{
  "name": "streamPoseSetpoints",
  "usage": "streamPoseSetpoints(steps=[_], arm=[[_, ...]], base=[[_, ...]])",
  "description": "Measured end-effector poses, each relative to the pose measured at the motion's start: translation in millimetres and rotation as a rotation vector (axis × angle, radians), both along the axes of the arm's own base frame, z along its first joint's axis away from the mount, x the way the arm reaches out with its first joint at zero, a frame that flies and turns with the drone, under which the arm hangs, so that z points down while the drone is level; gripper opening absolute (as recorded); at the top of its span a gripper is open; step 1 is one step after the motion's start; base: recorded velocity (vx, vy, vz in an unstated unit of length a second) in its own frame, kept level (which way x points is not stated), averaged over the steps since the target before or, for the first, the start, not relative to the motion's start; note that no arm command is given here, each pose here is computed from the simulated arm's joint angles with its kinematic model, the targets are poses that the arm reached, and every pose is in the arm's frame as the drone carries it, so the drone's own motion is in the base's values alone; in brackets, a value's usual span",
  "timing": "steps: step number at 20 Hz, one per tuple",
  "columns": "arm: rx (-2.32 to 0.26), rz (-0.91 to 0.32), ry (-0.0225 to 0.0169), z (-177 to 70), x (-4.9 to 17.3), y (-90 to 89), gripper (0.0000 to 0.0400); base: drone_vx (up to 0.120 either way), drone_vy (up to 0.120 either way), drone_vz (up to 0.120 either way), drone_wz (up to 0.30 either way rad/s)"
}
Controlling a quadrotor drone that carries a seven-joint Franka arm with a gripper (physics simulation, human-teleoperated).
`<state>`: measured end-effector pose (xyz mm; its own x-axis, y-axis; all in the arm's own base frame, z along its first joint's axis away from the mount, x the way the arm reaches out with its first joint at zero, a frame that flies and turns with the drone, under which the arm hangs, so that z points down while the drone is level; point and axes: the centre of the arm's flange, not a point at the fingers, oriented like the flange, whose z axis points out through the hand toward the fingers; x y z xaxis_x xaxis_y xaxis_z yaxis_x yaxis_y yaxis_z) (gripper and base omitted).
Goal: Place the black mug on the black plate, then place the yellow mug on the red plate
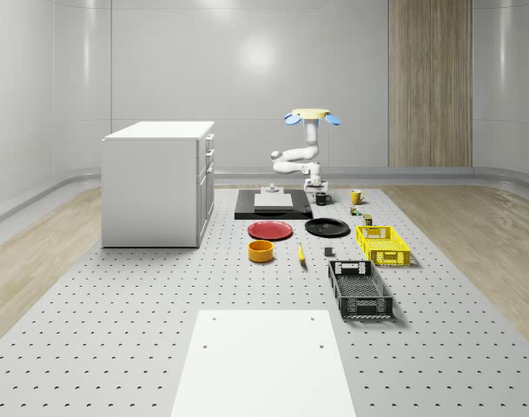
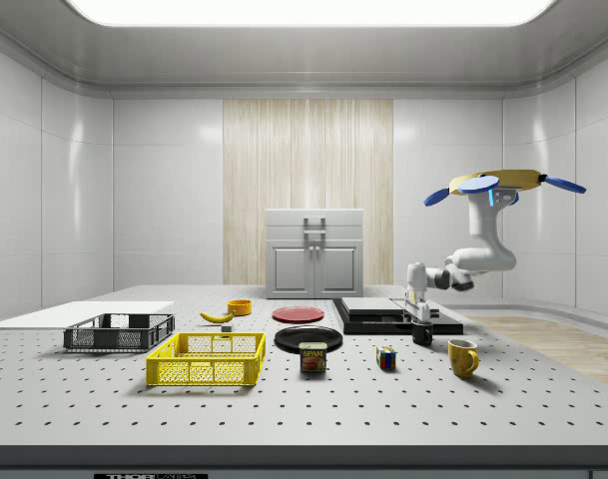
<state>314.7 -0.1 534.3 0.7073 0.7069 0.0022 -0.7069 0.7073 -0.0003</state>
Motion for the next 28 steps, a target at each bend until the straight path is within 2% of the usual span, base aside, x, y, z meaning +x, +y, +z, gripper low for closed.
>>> streamPoseSetpoints(steps=[5, 14, 21, 28], arm=[[0.000, 0.000, 0.0000, 0, 0.0, 0.0, 0.0120], [0.000, 0.000, 0.0000, -7, 0.0, 0.0, 0.0111], [0.000, 0.000, 0.0002, -31, 0.0, 0.0, 0.0110], [0.000, 0.000, 0.0002, -39, 0.0, 0.0, 0.0110]], base=[[0.000, 0.000, 0.000, 0.000], [0.000, 0.000, 0.000, 0.000], [0.000, 0.000, 0.114, 0.000], [0.120, 0.000, 0.109, 0.000]])
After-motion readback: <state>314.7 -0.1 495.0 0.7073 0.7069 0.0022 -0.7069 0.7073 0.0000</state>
